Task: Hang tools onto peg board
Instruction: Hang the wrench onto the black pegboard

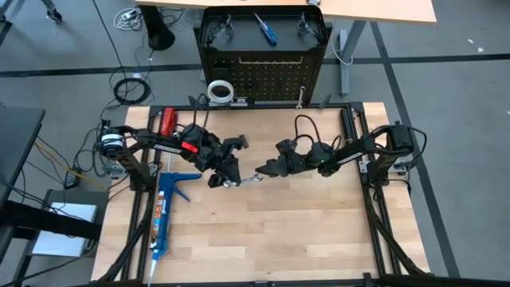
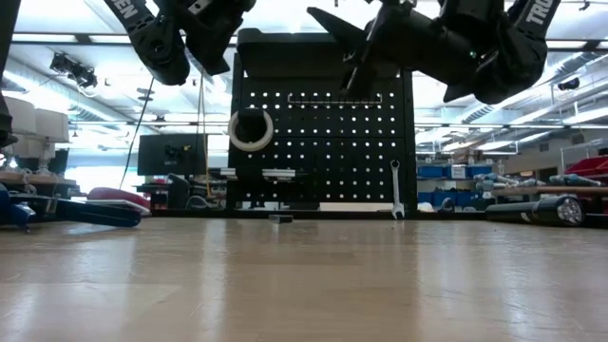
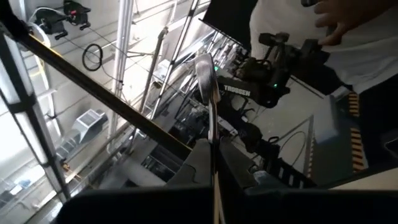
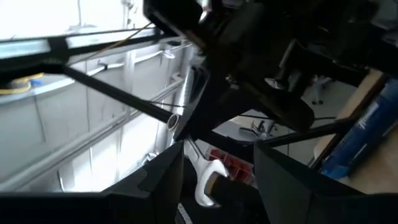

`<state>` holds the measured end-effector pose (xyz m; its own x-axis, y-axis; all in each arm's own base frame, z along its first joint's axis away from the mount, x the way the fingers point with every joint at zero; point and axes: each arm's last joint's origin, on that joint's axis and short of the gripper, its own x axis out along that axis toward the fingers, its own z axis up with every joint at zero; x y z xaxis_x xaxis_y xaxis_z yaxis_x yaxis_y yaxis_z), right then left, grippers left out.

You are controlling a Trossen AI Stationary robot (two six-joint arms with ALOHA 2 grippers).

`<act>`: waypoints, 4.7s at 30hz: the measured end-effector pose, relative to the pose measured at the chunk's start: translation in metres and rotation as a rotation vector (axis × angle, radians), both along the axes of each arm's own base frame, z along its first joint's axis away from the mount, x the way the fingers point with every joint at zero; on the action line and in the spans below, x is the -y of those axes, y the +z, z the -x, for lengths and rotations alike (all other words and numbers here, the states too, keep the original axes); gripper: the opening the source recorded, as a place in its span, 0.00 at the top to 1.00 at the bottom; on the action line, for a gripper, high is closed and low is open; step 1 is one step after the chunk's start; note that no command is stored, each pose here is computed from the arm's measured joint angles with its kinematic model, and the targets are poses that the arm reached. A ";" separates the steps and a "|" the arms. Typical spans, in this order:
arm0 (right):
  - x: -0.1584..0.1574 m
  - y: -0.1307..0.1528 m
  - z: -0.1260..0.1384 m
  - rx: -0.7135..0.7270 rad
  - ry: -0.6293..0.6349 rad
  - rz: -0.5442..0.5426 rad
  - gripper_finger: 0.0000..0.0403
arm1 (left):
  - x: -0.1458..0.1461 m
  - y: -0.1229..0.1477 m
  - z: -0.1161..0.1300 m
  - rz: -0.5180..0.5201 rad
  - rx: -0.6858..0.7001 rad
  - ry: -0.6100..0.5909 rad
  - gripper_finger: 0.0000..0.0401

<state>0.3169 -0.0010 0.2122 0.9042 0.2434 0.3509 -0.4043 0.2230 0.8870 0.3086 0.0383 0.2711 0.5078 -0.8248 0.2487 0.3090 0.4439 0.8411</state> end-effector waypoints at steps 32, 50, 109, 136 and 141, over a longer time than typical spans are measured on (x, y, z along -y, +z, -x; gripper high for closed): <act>-0.038 -0.013 -0.003 -0.156 -0.135 -0.115 0.65 | -0.001 -0.020 -0.011 -0.085 -0.070 0.041 1.00; -0.034 -0.008 -0.001 -0.090 -0.287 -0.125 0.89 | 0.006 -0.030 -0.021 -0.159 -0.003 0.304 1.00; -0.034 -0.037 0.049 -0.700 -1.018 1.279 0.51 | 0.002 -0.021 -0.028 0.767 -0.341 0.850 1.00; -0.026 -0.035 0.044 -0.487 -0.680 1.461 0.86 | -0.006 -0.037 -0.030 0.773 -0.662 0.642 1.00; -0.026 -0.031 0.043 -0.444 -0.692 1.434 0.93 | -0.005 -0.035 -0.030 0.769 -0.650 0.631 1.00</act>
<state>0.2737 0.0252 0.1810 0.9340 -0.3459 -0.0892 0.3271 0.9286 -0.1752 0.3381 0.0436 0.2362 0.9848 -0.1307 0.1146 0.1254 0.9907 0.0531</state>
